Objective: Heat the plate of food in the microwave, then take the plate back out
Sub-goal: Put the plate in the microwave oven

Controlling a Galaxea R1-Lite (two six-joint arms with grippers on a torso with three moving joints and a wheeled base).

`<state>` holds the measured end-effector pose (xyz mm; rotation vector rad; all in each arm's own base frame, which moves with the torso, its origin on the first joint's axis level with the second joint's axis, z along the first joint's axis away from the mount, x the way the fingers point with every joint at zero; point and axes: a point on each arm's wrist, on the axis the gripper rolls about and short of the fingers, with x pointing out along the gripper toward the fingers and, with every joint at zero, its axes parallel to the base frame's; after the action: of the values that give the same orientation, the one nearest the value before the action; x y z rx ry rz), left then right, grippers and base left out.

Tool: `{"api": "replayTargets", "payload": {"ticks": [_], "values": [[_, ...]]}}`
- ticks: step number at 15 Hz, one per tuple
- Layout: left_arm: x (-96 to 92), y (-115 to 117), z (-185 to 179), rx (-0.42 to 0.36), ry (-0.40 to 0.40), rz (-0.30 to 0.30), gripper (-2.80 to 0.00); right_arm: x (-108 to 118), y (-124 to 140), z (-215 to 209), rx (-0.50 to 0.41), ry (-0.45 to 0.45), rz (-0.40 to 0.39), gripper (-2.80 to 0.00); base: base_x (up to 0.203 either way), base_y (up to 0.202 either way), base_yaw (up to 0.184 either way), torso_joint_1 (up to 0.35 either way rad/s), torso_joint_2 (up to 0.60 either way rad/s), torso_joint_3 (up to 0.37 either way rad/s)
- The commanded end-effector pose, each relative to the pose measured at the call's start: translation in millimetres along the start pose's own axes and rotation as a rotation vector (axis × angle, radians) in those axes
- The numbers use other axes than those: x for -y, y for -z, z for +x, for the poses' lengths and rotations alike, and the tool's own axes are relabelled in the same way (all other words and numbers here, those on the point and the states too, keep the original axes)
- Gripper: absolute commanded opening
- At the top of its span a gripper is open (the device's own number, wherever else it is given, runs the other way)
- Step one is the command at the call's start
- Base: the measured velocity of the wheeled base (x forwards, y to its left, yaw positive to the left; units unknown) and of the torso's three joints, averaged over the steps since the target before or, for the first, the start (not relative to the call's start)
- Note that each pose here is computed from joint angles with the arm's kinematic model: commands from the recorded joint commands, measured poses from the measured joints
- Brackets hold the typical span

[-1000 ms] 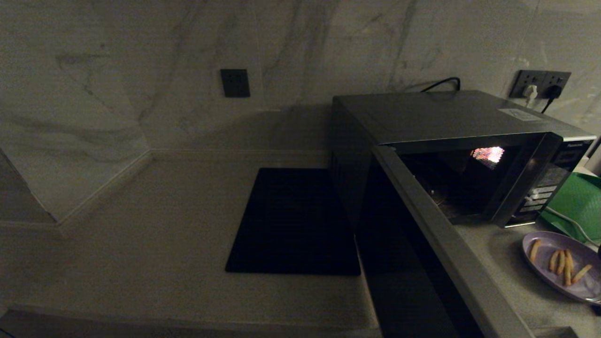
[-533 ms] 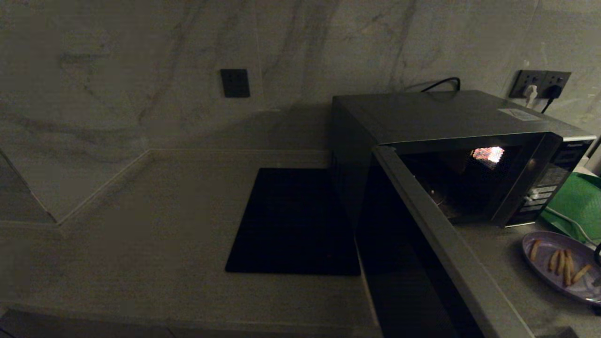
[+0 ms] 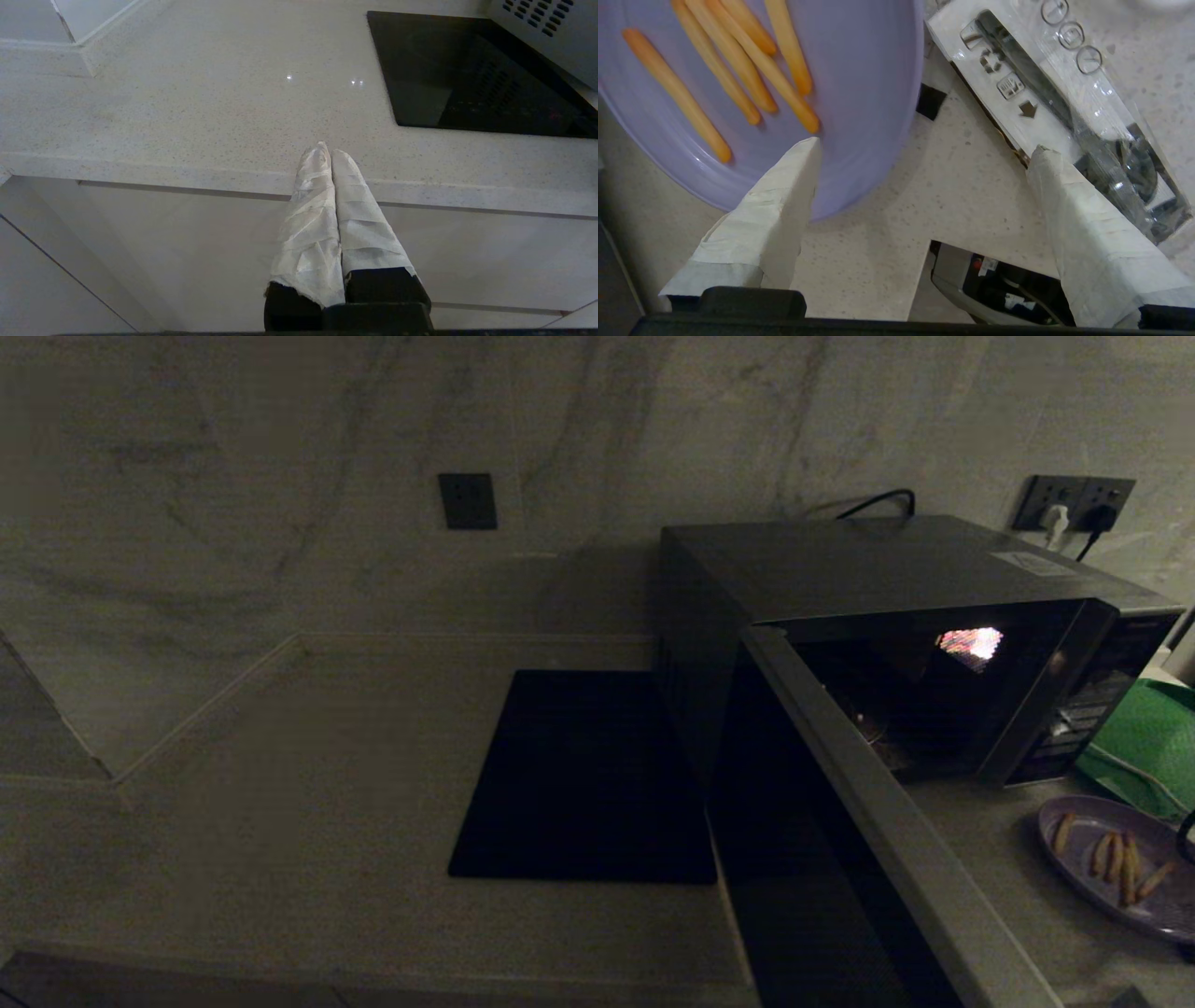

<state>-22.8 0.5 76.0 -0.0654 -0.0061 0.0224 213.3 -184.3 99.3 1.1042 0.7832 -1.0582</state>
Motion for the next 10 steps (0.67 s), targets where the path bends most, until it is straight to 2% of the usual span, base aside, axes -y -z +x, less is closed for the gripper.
{"api": "replayTargets", "payload": {"ticks": [1,10], "values": [[0.0,0,0,0.003,0.0,-0.001,-2.8,-2,-2,2,-0.001,0.0,0.005,0.0,0.0,0.0,0.0,0.0,0.0,0.0],[0.0,0,0,0.002,0.0,-0.001,-2.8,-10,-10,23,0.006,-0.004,0.005,0.0,0.0,0.0,0.0,0.0,0.0,0.0]]}}
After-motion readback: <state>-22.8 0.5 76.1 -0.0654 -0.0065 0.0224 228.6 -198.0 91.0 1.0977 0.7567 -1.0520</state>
